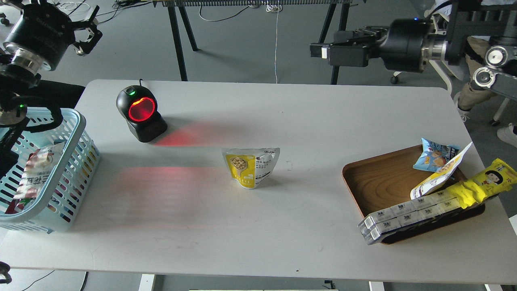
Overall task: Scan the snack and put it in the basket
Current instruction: 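Release the pouch upright and retract the right gripper, then reach the left gripper to the yellow pouch and grasp it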
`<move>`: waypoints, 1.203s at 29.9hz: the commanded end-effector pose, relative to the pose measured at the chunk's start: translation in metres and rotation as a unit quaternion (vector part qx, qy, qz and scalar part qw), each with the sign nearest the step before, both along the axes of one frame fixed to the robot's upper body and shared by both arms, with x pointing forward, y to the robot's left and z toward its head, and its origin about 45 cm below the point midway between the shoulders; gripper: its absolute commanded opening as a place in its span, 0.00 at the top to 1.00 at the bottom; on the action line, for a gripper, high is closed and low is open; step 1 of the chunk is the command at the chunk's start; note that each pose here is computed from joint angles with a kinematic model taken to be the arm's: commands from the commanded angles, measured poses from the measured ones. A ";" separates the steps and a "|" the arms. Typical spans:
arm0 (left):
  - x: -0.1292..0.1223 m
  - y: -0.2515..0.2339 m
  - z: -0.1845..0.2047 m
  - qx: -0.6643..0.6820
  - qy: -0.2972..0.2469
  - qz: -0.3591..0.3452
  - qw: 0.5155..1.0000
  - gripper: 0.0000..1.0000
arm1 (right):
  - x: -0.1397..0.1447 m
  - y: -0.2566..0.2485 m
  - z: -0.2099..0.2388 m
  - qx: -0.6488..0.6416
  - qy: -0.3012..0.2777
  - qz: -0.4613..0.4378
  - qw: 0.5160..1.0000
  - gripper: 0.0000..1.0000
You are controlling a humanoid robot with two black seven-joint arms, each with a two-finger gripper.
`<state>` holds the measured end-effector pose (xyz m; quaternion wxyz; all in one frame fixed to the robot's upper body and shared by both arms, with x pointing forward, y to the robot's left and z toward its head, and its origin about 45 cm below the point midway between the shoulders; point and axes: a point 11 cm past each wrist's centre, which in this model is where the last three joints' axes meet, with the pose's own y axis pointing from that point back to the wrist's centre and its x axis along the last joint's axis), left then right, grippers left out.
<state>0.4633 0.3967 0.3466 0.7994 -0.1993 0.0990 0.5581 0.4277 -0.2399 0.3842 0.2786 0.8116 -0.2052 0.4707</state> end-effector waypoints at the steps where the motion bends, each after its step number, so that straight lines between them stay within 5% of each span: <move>1: -0.004 -0.008 0.029 0.112 -0.030 -0.028 0.993 0.01 | 0.001 -0.024 -0.006 0.099 0.039 -0.059 0.993 0.05; 9: -0.026 -0.079 0.086 0.369 -0.140 -0.128 0.910 0.01 | 0.018 -0.085 -0.018 0.300 0.110 -0.202 0.926 0.05; 15: -0.053 -0.147 0.099 0.562 -0.244 -0.182 0.769 0.03 | 0.027 -0.120 -0.022 0.473 0.170 -0.275 0.820 0.05; 28: -0.109 -0.239 0.026 0.754 -0.375 -0.264 0.471 0.11 | 0.030 -0.178 -0.073 0.706 0.230 -0.276 0.610 0.04; 34: -0.116 -0.261 -0.024 0.807 -0.404 -0.277 0.330 0.14 | 0.026 -0.174 -0.092 0.754 0.236 -0.258 0.556 0.04; 36: -0.125 -0.267 -0.043 0.800 -0.404 -0.305 0.321 0.14 | 0.025 -0.169 -0.098 0.760 0.241 -0.255 0.547 0.04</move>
